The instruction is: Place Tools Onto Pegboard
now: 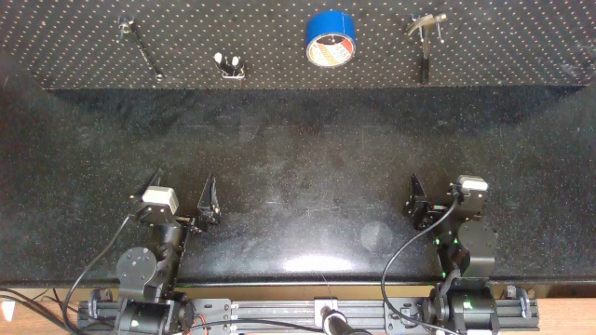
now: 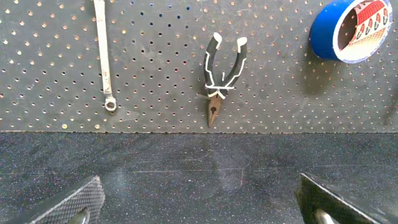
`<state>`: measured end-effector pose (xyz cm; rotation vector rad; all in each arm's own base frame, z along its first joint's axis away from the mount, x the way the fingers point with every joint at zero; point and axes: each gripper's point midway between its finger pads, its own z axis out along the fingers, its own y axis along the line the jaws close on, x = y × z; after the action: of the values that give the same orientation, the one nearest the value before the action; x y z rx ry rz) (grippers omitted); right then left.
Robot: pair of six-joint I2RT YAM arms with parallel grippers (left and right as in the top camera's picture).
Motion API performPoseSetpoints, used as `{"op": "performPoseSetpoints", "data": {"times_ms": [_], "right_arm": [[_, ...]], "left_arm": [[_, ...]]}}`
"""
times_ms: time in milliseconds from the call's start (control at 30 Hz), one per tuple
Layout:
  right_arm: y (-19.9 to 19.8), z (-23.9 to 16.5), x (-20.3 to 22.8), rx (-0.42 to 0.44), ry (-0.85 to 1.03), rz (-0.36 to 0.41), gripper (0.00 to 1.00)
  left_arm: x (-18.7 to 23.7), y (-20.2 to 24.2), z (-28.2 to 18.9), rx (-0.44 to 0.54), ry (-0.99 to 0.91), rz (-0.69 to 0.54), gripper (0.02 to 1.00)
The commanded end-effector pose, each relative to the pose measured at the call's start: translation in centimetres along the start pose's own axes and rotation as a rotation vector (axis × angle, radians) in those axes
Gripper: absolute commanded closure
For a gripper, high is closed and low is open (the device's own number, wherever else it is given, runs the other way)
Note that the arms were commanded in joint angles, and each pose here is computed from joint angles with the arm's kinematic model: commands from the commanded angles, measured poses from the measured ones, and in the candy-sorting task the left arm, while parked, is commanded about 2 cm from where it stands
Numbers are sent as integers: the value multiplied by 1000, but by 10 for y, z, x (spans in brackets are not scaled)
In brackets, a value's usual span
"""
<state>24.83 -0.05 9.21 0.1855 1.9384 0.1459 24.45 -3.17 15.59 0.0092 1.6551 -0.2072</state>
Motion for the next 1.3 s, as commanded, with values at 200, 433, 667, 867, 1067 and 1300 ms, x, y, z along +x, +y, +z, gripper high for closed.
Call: {"op": "performPoseSetpoints", "data": {"times_ms": [200,433,667,867,1067,1300], "right_arm": [[-5,-2,-2,26,-2,103,25],[-5,-2,-2,26,-3,104,25],[-5,-2,-2,26,-2,103,25],[-5,-2,-2,26,-2,104,25],[-5,-1,-2,28,-9,103,25],[-5,-1,-2,27,-9,103,25]], "left_arm": [[0,2,-1,-9,-5,13,25],[0,2,-1,-9,-5,13,25],[0,2,-1,-9,-5,13,25],[0,2,-1,-9,-5,13,25],[0,2,-1,-9,-5,13,25],[0,2,-1,-9,-5,13,25]]}}
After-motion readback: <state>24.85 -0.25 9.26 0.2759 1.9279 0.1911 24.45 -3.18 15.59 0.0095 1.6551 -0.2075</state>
